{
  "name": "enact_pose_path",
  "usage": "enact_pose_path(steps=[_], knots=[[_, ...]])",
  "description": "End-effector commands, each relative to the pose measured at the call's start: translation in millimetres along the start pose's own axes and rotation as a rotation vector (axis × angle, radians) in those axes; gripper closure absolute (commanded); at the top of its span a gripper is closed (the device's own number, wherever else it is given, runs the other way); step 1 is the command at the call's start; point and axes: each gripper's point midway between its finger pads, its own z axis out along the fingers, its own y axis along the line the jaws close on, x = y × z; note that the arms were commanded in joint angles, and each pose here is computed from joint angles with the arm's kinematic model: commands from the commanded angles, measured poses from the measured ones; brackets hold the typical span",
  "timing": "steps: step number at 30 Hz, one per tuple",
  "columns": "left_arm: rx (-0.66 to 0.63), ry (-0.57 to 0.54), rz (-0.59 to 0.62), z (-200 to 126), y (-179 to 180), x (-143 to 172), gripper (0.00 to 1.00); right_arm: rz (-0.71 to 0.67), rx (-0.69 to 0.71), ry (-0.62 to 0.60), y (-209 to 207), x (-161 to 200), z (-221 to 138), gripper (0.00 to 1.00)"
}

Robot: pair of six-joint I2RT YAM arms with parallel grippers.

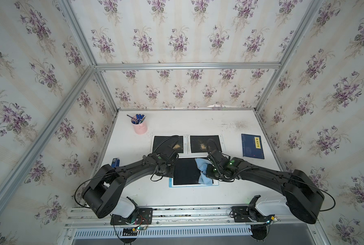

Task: Wipe the drawing tablet
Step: Wipe the dirt from the drawing tablet.

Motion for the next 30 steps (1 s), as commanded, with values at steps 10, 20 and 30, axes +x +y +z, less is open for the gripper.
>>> enact_pose_path(steps=[10, 20, 30], knots=[[0.016, 0.019, 0.006, 5.6, -3.6, -0.6, 0.40, 0.239, 0.156, -0.297, -81.2, -29.6, -71.8, 1.00], [0.010, -0.006, -0.011, -5.9, 0.1, -0.3, 0.40, -0.016, 0.149, -0.260, -15.7, -42.2, -65.1, 1.00], [0.053, -0.067, -0.038, -29.1, 2.9, -14.2, 0.38, -0.204, 0.420, -0.243, 0.5, -45.9, -62.9, 1.00]])
